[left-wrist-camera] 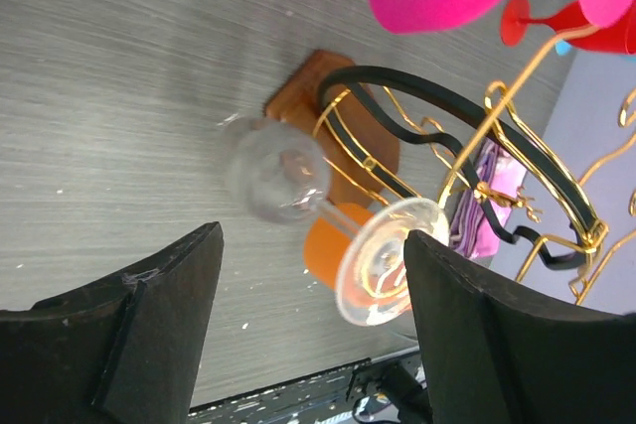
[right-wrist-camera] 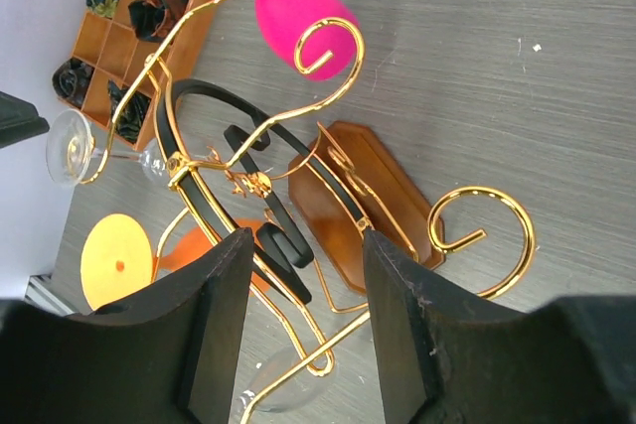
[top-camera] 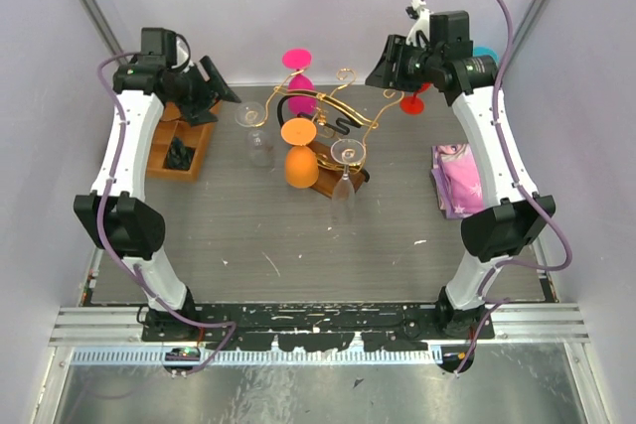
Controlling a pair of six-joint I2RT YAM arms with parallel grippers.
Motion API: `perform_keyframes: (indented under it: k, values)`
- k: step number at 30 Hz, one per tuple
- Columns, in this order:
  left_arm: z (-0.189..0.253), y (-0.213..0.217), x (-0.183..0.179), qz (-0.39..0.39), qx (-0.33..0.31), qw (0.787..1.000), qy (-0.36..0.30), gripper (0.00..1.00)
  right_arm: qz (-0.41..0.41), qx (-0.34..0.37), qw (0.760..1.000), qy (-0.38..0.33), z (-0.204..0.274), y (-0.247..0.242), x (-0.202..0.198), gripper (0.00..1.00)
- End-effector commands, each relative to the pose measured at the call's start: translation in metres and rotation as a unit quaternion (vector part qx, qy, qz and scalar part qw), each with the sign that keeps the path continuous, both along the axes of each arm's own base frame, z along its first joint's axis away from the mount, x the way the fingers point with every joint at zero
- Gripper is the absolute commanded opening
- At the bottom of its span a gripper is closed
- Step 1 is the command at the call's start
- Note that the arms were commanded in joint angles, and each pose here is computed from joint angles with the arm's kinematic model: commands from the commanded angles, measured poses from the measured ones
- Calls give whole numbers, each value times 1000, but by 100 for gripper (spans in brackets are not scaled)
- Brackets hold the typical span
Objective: Take the wine glass off the wine glass rack
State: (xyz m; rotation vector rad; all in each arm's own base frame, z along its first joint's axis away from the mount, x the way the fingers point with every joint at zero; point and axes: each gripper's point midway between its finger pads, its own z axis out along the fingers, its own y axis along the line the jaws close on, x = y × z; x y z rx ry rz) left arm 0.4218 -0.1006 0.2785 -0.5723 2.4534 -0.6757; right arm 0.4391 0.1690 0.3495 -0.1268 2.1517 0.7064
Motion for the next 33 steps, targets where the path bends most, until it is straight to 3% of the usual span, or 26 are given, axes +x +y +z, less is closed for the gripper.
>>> perform_keyframes:
  k: [1,6,8,13,17,21,25,28,33]
  values:
    - [16,-27,7,-35,-29,998,-51,81,9,23,997,-69,50,-1,-21,53]
    - [13,-37,6,-45,-42,997,-52,80,1,12,997,-74,49,-7,-31,54]
    - [9,-40,4,-49,-45,997,-44,75,-1,11,997,-78,51,-9,-33,54]
    - [17,-43,-1,-49,-53,995,-65,54,-7,2,997,-78,47,-12,-33,54]
    - [13,-44,-3,-53,-56,995,-61,46,-7,1,997,-74,43,-12,-34,54]
    - [7,-47,-5,-57,-64,995,-53,23,-8,-1,997,-74,42,-13,-34,54]
    - [6,-49,-5,-57,-71,994,-56,15,-12,-8,997,-75,41,-16,-36,54]
    - [0,-50,-6,-61,-73,994,-47,0,-14,-11,997,-76,40,-18,-36,54]
    - [9,-45,-9,-48,-65,995,-62,0,-13,-14,997,-75,37,-18,-37,54]
